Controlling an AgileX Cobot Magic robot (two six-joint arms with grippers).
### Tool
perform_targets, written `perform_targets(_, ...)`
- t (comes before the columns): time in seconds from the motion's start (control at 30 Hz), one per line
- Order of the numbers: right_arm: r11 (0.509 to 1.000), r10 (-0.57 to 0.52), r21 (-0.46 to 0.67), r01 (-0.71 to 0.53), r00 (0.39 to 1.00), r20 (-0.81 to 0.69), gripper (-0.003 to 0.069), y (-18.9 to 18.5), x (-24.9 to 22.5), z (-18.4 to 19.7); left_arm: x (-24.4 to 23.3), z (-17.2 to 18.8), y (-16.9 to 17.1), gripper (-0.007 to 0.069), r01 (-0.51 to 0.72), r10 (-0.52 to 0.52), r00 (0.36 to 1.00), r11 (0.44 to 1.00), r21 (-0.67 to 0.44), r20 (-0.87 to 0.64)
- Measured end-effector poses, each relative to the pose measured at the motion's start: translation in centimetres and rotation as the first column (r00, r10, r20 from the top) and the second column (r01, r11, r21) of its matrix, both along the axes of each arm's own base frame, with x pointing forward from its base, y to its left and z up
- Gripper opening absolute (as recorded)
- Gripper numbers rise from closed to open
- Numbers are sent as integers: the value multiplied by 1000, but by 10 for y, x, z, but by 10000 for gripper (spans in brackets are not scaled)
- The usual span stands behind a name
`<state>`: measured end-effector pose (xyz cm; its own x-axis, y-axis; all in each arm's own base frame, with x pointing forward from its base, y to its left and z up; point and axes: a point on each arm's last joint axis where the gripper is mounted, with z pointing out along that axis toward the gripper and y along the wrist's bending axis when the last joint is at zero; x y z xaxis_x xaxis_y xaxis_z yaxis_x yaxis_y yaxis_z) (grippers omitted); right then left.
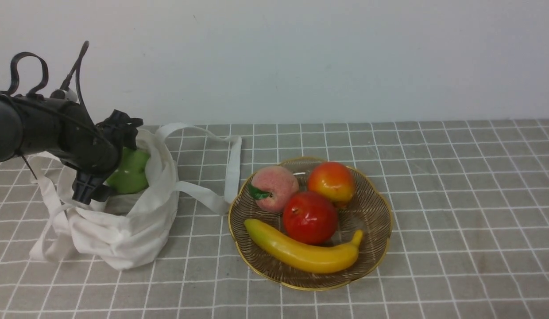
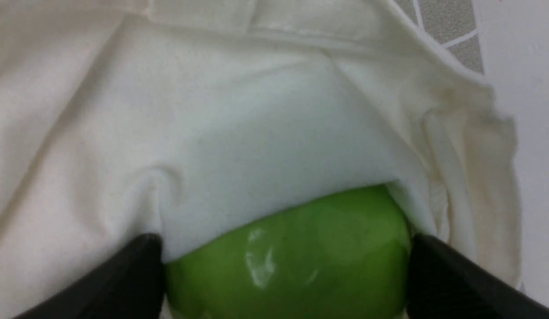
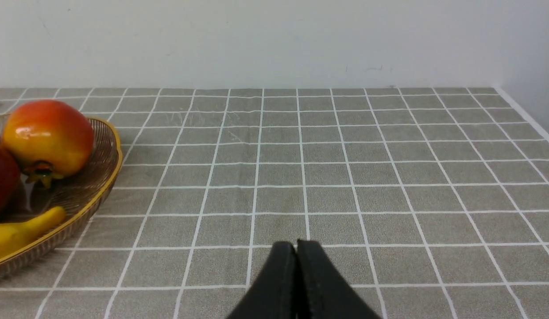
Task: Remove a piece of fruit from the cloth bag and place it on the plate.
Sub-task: Use the left arm to grab an apple from the bag
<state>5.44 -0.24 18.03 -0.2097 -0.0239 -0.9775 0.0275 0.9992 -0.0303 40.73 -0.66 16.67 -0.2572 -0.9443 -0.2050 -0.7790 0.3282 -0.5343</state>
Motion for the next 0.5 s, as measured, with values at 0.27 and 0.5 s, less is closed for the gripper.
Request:
perform_targets(0.27,1000,0,0,0,1000,0,-18,0,0,0,3,-1,-3,624,76,-77,997,996,46,19)
perform_targets(0.5,1000,0,0,0,1000,0,-18,0,0,0,-4,5,-12,622,155,-152,988,984,88,-36)
